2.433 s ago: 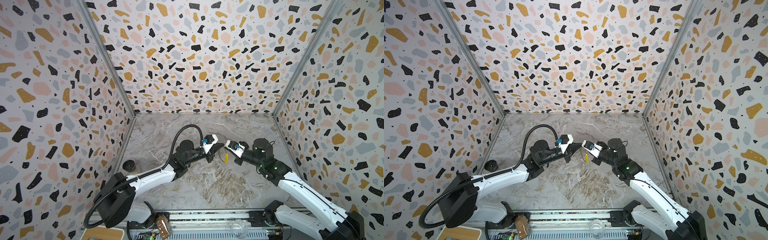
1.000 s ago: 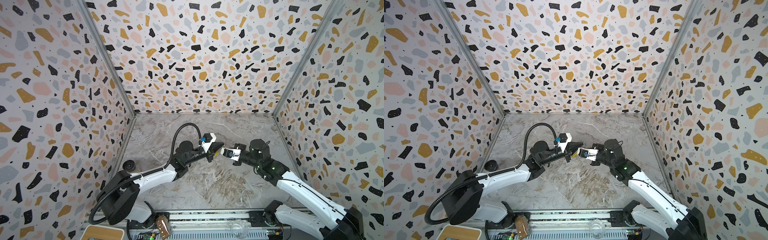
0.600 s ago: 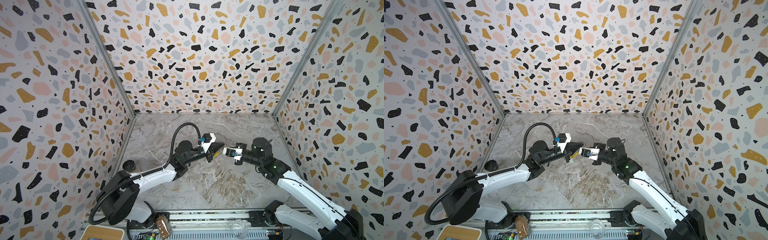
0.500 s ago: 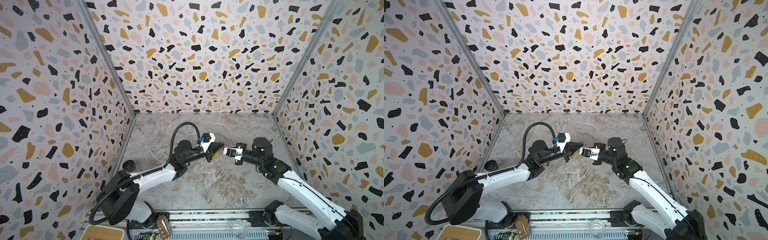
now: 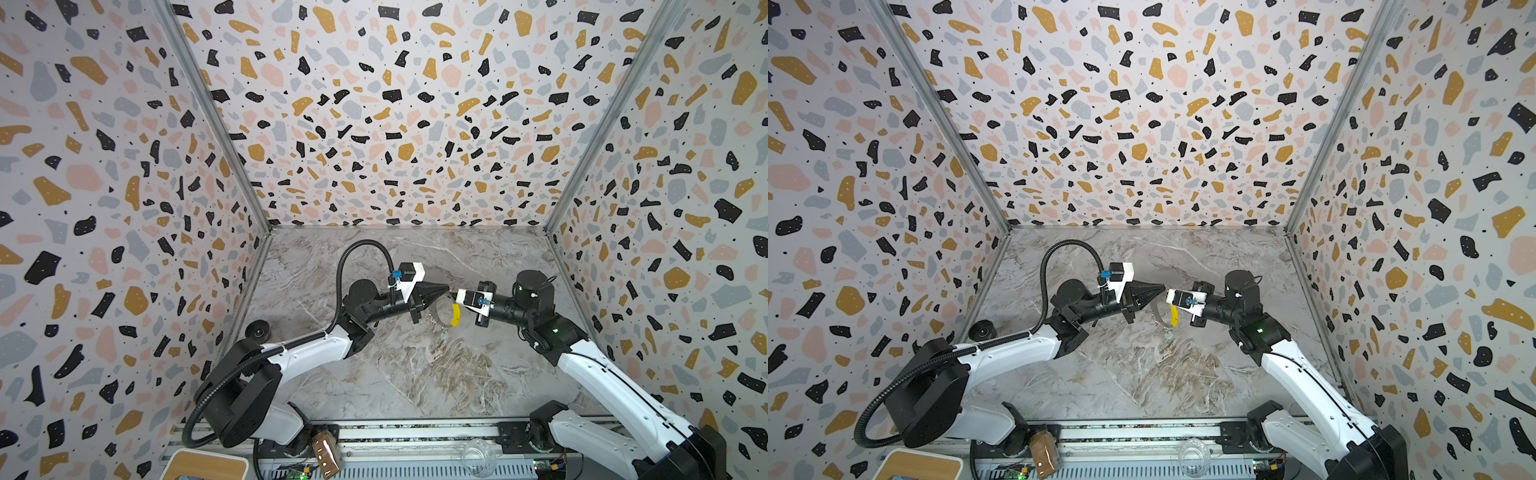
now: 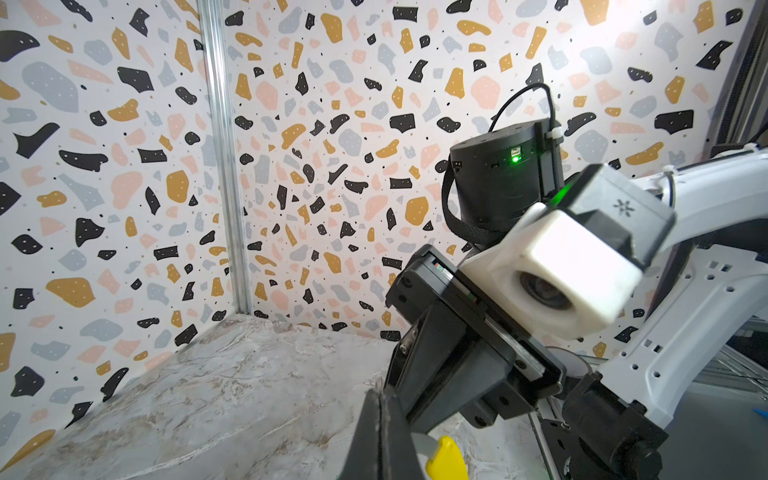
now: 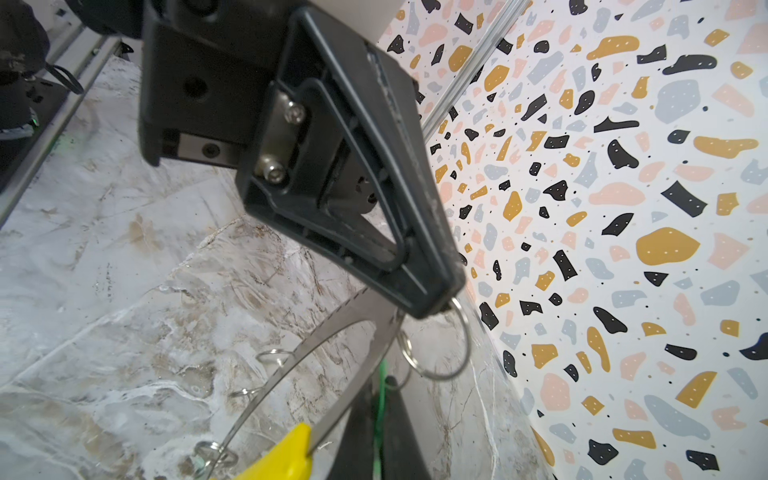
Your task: Remove the keys from the keyring
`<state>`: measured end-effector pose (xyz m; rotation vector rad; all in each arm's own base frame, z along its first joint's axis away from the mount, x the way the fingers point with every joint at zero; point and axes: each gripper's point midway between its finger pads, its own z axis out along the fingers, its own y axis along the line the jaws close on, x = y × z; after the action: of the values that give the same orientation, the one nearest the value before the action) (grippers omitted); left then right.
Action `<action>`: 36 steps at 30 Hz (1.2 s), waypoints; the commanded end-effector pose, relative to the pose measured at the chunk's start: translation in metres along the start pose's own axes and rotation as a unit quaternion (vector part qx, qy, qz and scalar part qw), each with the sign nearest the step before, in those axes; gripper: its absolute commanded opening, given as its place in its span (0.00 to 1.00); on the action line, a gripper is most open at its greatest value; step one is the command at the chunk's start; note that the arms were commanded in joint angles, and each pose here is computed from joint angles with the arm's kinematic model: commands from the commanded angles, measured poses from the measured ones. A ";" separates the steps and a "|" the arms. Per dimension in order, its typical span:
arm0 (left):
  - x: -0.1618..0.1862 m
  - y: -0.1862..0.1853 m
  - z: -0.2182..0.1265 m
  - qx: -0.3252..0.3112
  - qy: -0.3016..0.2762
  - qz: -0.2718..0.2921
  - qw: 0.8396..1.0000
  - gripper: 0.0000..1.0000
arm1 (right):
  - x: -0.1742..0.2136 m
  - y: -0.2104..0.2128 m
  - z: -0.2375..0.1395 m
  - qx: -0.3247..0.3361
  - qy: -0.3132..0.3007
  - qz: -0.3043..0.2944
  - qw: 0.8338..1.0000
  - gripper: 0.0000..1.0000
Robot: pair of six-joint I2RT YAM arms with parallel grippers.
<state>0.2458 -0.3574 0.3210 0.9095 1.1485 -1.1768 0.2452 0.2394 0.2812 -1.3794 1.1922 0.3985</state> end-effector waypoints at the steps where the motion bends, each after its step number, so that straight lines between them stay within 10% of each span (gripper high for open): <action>1: -0.023 -0.008 -0.003 0.026 -0.052 0.011 0.998 0.00 | -0.019 -0.003 -0.003 -0.003 -0.043 0.005 0.999 0.00; 14: -0.010 0.001 -0.003 0.003 -0.043 0.007 0.999 0.00 | -0.037 -0.001 0.002 -0.022 -0.065 -0.009 0.998 0.00; 36: -0.019 0.006 -0.008 -0.022 -0.032 0.038 0.999 0.00 | 0.006 -0.019 -0.007 0.066 0.080 -0.026 0.994 0.00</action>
<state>0.2545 -0.3534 0.3131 0.8776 1.1675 -1.1488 0.2576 0.2382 0.2773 -1.3809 1.2757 0.2310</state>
